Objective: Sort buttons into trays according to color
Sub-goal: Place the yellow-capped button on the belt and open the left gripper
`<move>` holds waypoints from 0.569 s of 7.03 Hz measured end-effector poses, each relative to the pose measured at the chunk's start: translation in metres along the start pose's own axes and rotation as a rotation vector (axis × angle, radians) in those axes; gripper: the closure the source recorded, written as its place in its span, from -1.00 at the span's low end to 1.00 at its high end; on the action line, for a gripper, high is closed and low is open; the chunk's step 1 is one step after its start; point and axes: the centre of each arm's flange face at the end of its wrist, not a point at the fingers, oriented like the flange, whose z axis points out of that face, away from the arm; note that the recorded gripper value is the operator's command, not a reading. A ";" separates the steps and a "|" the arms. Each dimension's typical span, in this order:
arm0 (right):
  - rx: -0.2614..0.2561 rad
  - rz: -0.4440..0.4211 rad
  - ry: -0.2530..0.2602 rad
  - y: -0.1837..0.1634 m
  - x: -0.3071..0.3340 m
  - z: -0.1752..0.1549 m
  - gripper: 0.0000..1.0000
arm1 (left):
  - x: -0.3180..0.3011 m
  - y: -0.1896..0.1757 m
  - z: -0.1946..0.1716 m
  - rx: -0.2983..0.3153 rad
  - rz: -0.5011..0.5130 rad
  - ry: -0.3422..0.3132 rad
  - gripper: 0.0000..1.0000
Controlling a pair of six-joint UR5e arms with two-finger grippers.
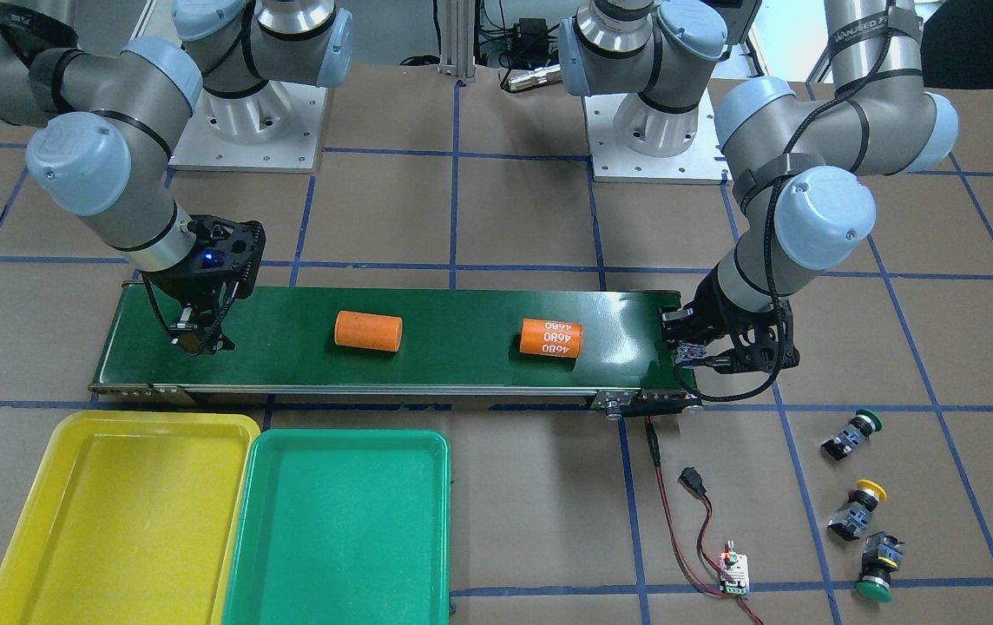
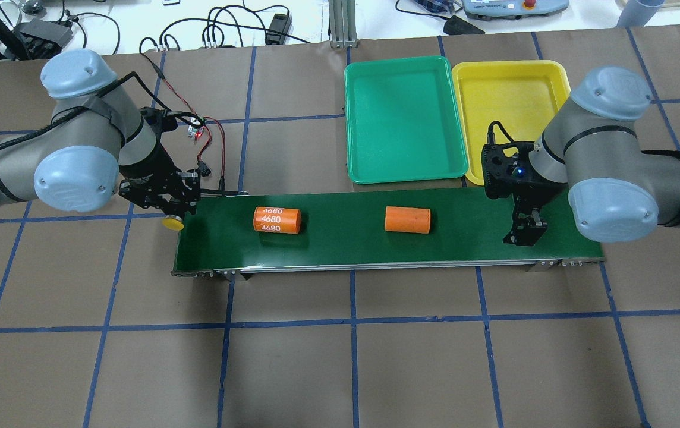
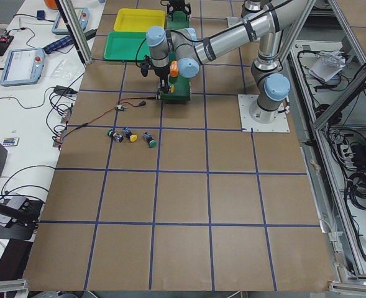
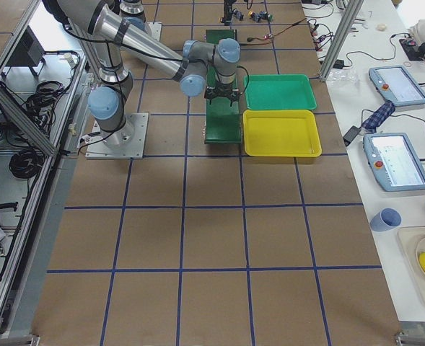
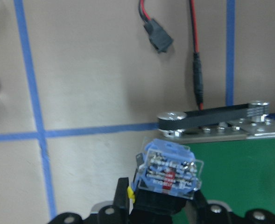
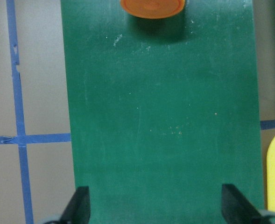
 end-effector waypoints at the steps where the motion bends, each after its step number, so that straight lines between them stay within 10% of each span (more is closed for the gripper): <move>1: 0.000 -0.002 0.000 0.000 0.000 0.000 -1.00 | 0.002 0.005 0.005 -0.009 -0.030 0.000 0.79; 4: 0.003 -0.001 0.002 0.000 0.001 -0.001 -1.00 | 0.004 0.007 0.016 -0.031 -0.101 -0.001 -0.74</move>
